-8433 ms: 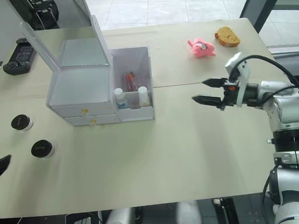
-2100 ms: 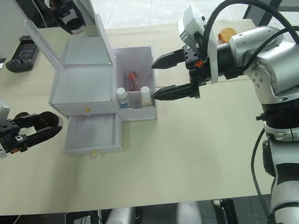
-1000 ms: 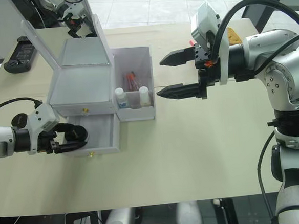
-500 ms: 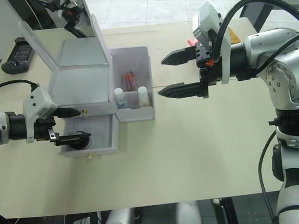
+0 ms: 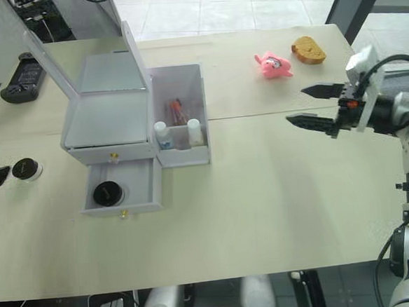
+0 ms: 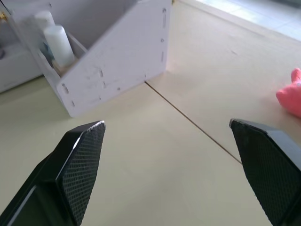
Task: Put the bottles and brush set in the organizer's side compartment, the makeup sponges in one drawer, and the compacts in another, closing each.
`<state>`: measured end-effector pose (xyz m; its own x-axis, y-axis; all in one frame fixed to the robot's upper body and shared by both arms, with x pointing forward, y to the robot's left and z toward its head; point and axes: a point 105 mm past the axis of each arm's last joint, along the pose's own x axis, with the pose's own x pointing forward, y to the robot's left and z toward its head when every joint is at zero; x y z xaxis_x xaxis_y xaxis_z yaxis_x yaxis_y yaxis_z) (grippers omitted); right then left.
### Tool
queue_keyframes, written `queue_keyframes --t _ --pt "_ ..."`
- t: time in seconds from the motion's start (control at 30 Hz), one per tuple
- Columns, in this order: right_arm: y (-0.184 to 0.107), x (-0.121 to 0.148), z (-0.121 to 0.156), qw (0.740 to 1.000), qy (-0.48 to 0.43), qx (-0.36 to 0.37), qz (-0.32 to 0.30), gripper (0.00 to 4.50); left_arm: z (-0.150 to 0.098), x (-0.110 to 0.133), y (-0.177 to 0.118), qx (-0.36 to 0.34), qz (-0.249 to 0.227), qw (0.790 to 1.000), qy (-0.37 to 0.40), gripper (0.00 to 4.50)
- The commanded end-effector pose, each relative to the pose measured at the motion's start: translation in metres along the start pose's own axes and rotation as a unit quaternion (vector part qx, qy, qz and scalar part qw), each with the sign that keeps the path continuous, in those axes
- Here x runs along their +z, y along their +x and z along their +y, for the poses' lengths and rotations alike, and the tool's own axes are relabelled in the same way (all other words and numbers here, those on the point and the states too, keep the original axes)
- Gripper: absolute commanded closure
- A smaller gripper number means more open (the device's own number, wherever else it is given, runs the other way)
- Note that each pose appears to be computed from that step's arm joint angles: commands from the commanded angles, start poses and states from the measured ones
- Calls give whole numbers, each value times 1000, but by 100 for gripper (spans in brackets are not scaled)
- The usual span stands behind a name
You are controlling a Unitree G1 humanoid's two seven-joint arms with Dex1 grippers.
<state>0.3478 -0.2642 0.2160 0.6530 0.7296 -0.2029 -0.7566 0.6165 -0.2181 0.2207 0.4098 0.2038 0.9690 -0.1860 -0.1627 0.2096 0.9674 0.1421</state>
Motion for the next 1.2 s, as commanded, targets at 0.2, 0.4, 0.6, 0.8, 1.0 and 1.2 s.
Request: queue_keyframes --t 0.2,0.4,0.6,0.8,1.0,1.2 --pt "-26 -60 -31 985 44 -166 -32 0 25 -55 -38 140 36 989 20 3" --pt "-5 -24 -27 987 39 -138 -75 0 17 -58 -37 149 18 989 2 3" --pt "36 46 14 996 -3 16 -92 0 4 -46 -25 137 -4 991 -8 3" --pt "62 102 83 973 -29 212 -83 0 -5 -23 -5 162 -48 986 -2 3" --pt "74 140 129 937 -52 335 -79 0 -4 -42 21 222 -12 974 -45 3" --pt "77 169 139 929 -94 343 -106 0 -6 -58 58 225 21 970 -88 3"
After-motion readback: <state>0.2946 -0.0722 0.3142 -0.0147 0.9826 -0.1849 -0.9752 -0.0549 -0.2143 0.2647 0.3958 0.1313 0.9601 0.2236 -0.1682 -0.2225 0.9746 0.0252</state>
